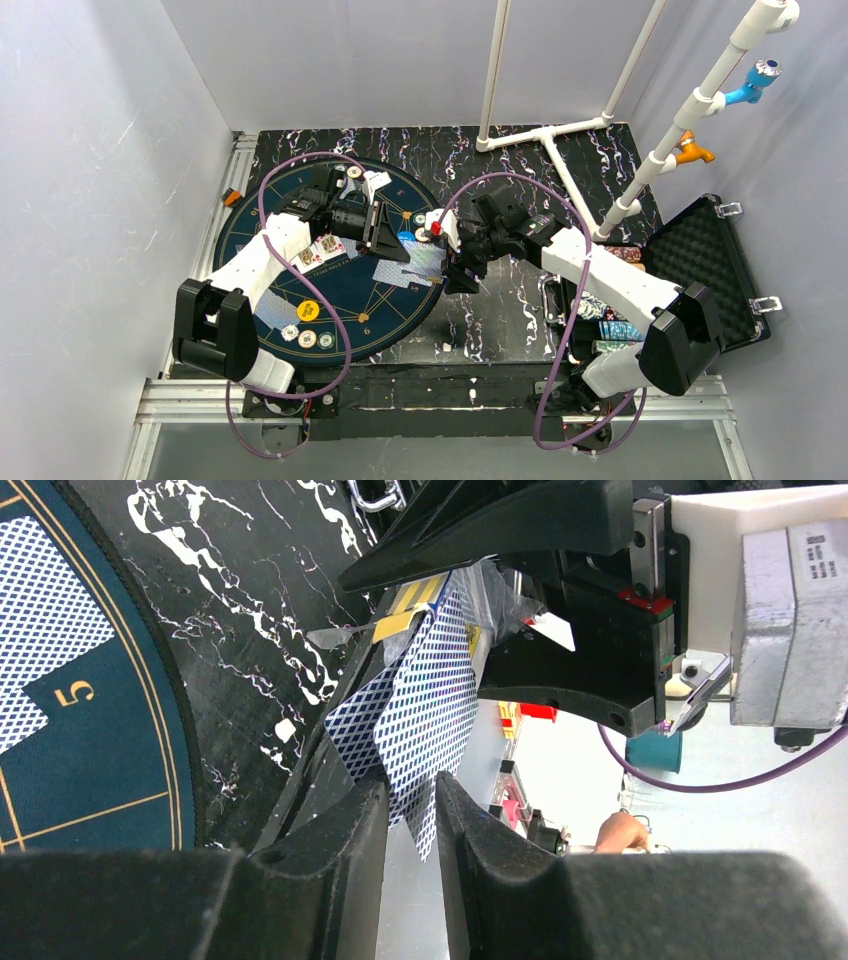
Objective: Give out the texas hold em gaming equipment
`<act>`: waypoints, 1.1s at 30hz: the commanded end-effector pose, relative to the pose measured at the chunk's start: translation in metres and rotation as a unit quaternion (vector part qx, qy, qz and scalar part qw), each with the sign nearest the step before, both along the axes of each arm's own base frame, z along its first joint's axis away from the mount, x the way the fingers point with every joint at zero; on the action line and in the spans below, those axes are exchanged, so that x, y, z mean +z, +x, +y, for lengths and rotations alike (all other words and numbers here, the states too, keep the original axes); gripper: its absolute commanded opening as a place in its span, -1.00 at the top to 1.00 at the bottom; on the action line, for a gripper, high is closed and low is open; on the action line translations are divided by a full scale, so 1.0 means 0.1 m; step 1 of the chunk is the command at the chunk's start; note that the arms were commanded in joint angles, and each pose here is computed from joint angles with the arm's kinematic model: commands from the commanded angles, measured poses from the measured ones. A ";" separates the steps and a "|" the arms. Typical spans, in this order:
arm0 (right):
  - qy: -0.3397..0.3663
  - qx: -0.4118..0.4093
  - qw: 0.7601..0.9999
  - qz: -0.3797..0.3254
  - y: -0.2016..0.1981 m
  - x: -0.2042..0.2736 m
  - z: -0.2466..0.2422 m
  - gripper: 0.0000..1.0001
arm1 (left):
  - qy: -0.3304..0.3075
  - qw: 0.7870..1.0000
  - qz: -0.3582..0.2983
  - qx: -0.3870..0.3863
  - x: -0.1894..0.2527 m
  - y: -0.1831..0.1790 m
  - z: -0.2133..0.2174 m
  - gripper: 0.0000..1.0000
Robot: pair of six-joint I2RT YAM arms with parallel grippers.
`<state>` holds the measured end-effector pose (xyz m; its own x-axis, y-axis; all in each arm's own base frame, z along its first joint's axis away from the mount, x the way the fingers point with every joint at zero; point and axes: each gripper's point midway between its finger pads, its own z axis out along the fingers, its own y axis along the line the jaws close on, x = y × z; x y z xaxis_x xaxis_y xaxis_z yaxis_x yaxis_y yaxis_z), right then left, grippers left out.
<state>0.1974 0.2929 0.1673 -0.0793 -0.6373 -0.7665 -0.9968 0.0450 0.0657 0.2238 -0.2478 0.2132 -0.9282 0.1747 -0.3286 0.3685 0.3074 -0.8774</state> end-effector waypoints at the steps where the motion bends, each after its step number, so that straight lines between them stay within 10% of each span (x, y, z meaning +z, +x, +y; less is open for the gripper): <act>1: 0.041 0.010 0.998 -0.035 0.05 0.30 0.08 0.97 | 0.001 1.000 -0.015 -0.005 0.07 -0.04 0.02 0.54; 33: 0.041 0.008 0.999 -0.036 0.05 0.30 0.05 0.97 | -0.002 1.000 -0.020 0.013 0.17 0.02 0.18 0.69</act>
<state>0.1983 0.2921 0.1672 -0.0819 -0.6375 -0.7661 -0.9966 0.0484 0.0662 0.2281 -0.2326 0.2077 -0.9375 0.1528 -0.3126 0.3472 0.3507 -0.8698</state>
